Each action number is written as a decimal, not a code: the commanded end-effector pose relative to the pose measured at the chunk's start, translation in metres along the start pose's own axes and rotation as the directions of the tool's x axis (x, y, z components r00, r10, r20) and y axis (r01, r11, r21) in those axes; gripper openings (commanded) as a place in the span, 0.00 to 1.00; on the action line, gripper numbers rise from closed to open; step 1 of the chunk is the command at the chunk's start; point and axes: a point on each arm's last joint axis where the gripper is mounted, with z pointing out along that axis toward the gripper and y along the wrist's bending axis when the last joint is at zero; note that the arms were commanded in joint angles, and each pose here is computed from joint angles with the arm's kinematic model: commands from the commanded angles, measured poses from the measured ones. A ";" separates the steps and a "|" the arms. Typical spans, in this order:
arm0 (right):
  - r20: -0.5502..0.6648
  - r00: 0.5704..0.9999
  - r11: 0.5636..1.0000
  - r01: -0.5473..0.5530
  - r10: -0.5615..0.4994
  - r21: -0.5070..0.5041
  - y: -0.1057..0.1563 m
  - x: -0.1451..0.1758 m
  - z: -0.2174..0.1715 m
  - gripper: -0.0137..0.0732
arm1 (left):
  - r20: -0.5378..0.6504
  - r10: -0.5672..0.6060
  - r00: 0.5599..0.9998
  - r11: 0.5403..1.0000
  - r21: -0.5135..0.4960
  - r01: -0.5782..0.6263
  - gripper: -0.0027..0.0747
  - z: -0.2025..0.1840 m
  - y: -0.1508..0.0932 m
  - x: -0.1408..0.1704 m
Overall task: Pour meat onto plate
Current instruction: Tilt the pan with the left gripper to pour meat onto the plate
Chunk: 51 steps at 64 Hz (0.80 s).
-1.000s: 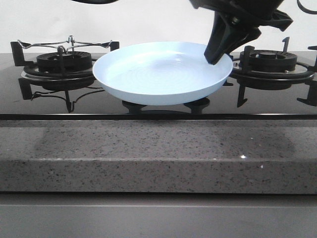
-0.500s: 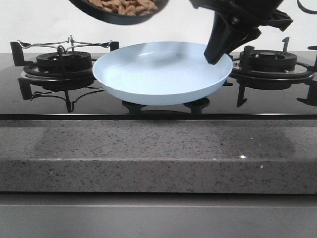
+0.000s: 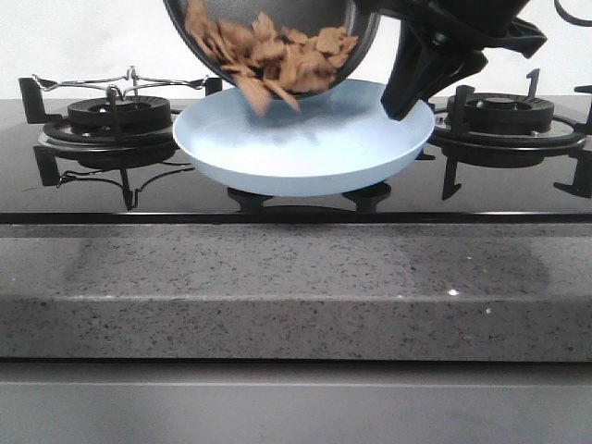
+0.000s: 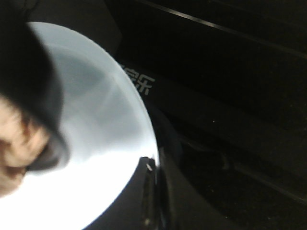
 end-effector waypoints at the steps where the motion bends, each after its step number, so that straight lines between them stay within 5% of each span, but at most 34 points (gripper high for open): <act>1: 0.103 0.995 1.000 0.013 -0.012 -0.003 0.005 -0.013 -0.019 0.08 | 0.119 0.088 0.989 0.996 -0.015 -0.087 0.01 -0.007 -0.011 -0.028; 15: 0.103 0.995 1.000 0.013 -0.012 -0.003 0.005 -0.013 -0.019 0.08 | 0.125 0.287 0.950 0.957 -0.006 -0.289 0.01 -0.003 -0.019 -0.029; 30: 0.103 0.995 1.000 0.013 -0.012 -0.003 0.005 -0.013 -0.019 0.08 | 0.143 0.518 0.844 0.854 -0.020 -0.520 0.01 -0.002 -0.027 -0.033; 51: 0.103 0.995 1.000 0.013 -0.012 -0.003 0.005 -0.013 -0.019 0.08 | 0.154 0.547 0.823 0.835 -0.030 -0.550 0.01 -0.007 -0.031 -0.038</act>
